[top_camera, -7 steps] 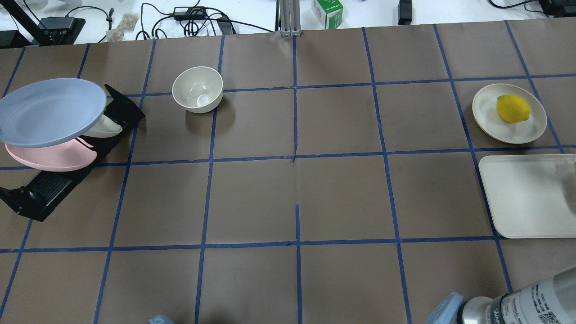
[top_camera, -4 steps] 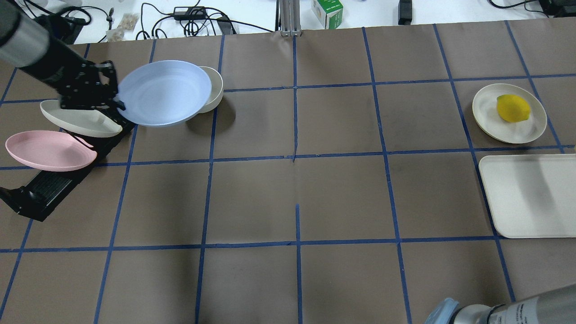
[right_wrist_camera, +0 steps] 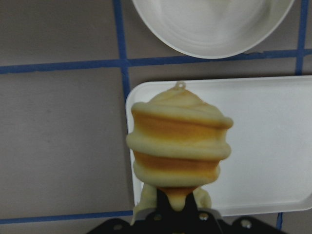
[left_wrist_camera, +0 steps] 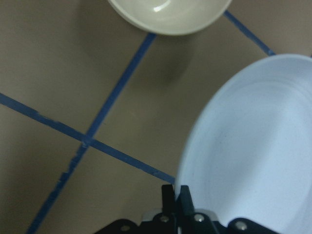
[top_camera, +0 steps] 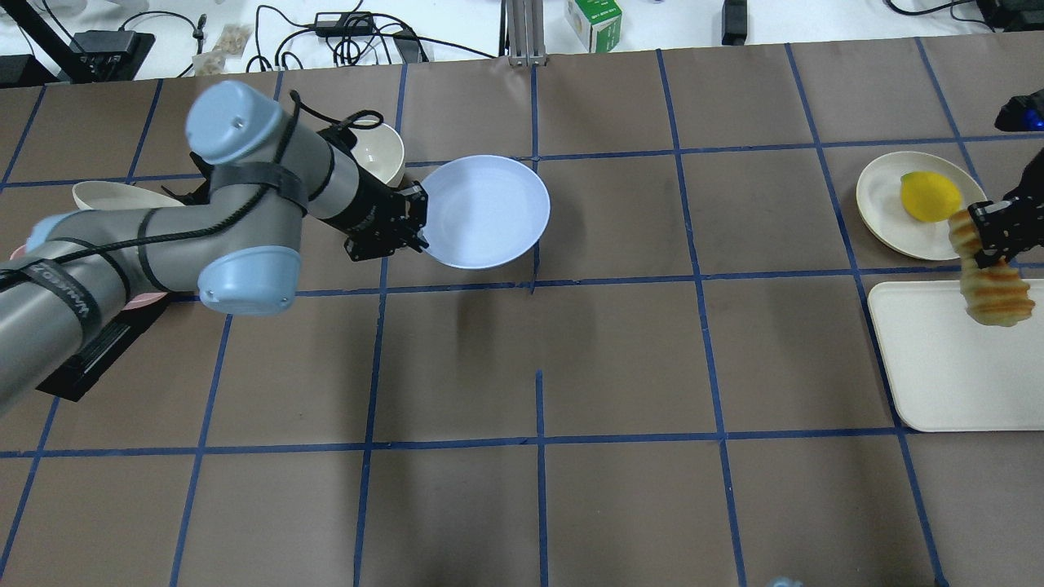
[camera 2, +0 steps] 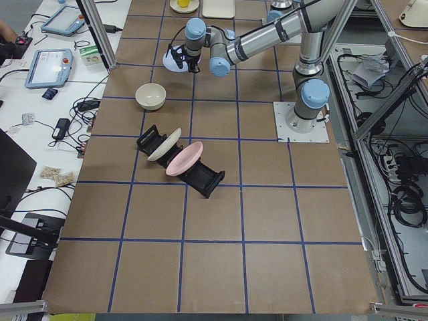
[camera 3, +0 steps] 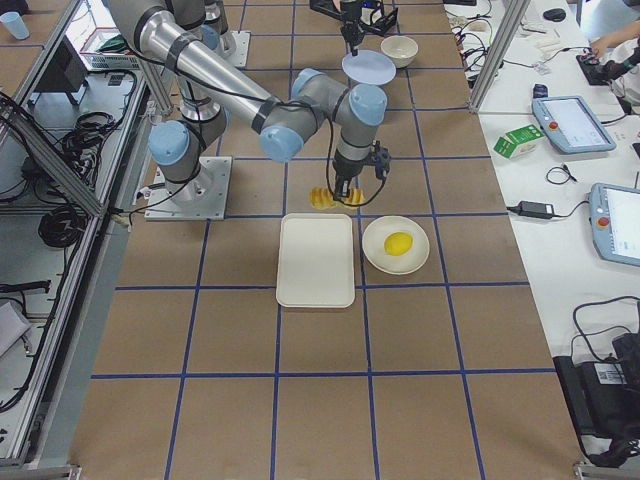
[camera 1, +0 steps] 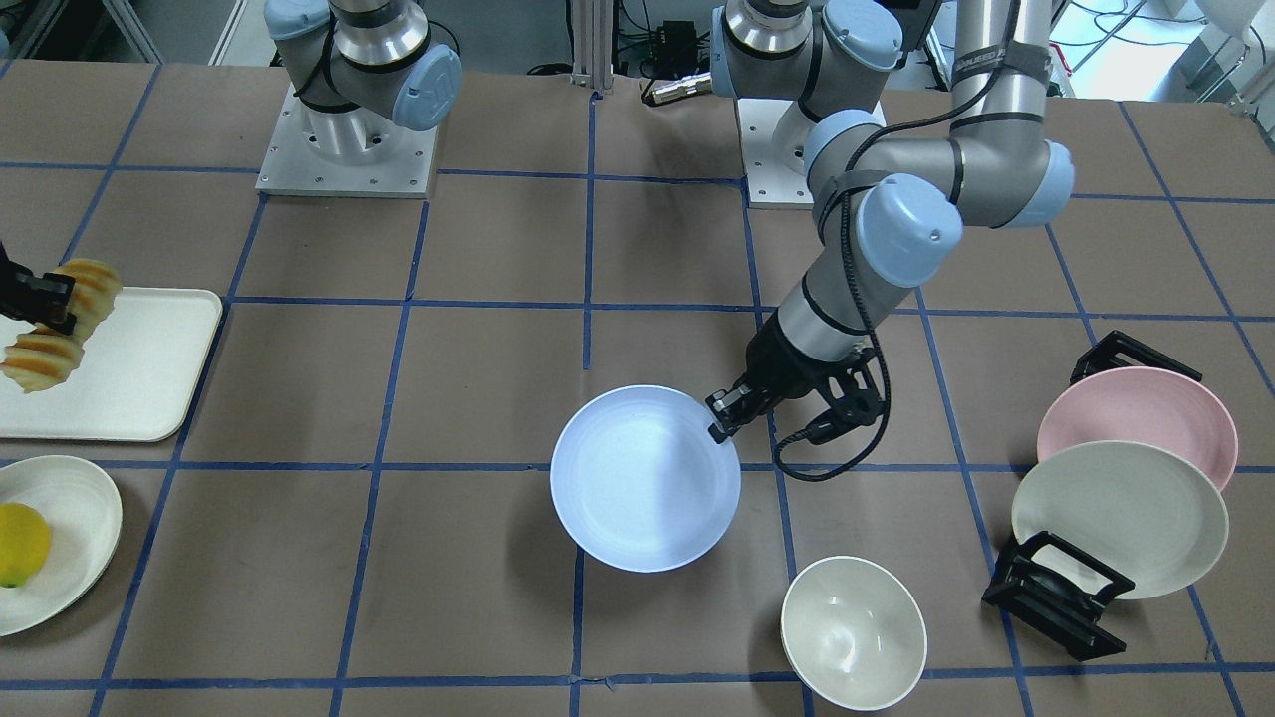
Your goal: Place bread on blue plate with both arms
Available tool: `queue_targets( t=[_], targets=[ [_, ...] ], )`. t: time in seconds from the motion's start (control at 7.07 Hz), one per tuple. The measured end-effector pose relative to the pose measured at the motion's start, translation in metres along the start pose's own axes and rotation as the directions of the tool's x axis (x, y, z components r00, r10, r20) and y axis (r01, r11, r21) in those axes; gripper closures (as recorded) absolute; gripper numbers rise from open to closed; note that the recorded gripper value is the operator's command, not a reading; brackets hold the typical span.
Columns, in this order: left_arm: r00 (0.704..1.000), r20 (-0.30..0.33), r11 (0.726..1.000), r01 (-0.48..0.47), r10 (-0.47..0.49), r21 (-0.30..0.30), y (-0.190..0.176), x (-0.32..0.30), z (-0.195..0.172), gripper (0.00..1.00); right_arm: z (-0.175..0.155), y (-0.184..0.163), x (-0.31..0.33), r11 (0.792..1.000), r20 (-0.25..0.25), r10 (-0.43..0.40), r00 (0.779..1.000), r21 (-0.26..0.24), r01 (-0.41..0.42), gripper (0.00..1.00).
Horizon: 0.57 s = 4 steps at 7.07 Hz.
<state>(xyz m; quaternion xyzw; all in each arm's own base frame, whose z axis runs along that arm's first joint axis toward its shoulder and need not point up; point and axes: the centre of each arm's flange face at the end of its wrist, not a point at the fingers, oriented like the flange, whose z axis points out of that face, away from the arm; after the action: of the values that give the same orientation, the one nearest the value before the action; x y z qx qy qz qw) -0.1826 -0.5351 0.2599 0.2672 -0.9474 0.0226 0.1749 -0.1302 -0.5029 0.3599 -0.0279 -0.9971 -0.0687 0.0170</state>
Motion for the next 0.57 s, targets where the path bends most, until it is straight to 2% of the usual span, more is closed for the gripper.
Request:
queue_targets(
  t=[0.28, 0.42, 0.57],
  targets=[
    [0.999, 0.011, 0.999, -0.041, 0.041, -0.027, 0.019, 0.01, 0.056, 1.0, -0.015, -0.001, -0.078, 0.998, 0.062, 0.042, 0.997, 0.033, -0.044, 1.0],
    [0.998, 0.015, 0.998, -0.056, 0.057, -0.034, 0.026, 0.015, 0.071, 0.24, -0.017, -0.003, -0.116, 0.997, 0.091, 0.064, 0.994, 0.04, -0.068, 1.0],
    [0.998, 0.032, 0.998, -0.061, 0.062, -0.029, 0.029, 0.015, 0.079, 0.0, -0.02, -0.003, -0.153, 0.996, 0.1, 0.073, 0.992, 0.049, -0.078, 1.0]
  ],
)
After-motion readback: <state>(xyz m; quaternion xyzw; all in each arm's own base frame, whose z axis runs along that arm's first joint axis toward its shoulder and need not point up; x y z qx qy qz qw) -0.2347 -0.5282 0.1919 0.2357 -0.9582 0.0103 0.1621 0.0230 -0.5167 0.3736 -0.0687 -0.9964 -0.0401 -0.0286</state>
